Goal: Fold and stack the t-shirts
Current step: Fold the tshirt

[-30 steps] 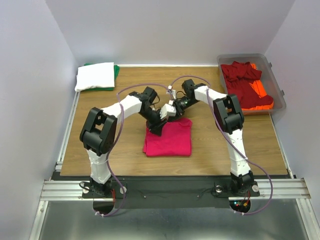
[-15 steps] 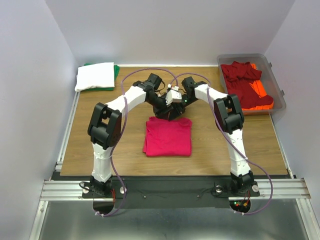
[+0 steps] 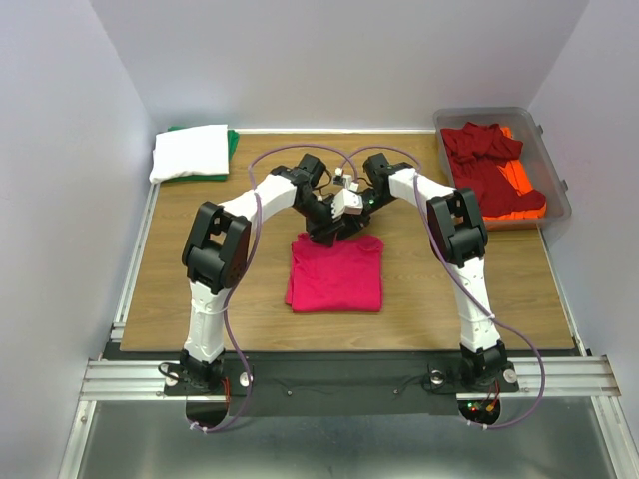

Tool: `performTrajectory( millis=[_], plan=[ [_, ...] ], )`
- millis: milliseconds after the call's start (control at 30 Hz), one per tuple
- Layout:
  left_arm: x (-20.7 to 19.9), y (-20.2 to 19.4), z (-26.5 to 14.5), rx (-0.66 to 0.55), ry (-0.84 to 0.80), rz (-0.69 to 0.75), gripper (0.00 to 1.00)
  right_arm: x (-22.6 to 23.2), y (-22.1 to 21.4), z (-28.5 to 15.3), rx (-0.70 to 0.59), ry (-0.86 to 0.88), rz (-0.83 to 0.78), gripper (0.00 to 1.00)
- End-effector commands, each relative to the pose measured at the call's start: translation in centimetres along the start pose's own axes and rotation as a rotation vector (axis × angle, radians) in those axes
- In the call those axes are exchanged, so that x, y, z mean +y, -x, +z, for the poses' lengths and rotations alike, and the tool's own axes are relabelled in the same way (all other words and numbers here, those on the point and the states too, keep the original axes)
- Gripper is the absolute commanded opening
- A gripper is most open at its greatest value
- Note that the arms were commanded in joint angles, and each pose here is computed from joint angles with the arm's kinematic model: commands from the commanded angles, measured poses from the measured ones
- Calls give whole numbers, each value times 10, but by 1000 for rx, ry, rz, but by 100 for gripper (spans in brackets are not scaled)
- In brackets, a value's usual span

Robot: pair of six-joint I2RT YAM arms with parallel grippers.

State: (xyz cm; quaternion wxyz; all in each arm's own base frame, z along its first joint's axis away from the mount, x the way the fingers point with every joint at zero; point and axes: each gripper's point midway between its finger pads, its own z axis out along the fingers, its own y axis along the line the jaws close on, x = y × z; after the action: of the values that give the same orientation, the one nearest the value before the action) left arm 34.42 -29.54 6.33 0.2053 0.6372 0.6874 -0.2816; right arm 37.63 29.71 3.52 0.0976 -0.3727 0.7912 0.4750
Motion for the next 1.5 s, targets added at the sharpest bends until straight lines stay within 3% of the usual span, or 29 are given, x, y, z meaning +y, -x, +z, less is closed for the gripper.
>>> performTrajectory(
  millis=[0,267,433,600,1000,1467],
  plan=[
    [-16,-1,3,-4,-59,13,58,-15,-13,5,32,-34,-3,27],
    [-17,-7,9,15,-75,14,43,-15,-14,6,33,-30,2,27],
    [-20,-4,7,4,-83,14,28,-16,-15,7,36,-32,-1,27],
    [-25,6,-4,-20,-84,42,1,-18,-16,7,39,-36,-2,26],
    [-28,47,-47,-92,-11,169,0,-18,-22,9,47,-24,-4,25],
    [9,42,-38,-78,61,157,0,-15,-21,8,43,-15,-27,25]
  ],
)
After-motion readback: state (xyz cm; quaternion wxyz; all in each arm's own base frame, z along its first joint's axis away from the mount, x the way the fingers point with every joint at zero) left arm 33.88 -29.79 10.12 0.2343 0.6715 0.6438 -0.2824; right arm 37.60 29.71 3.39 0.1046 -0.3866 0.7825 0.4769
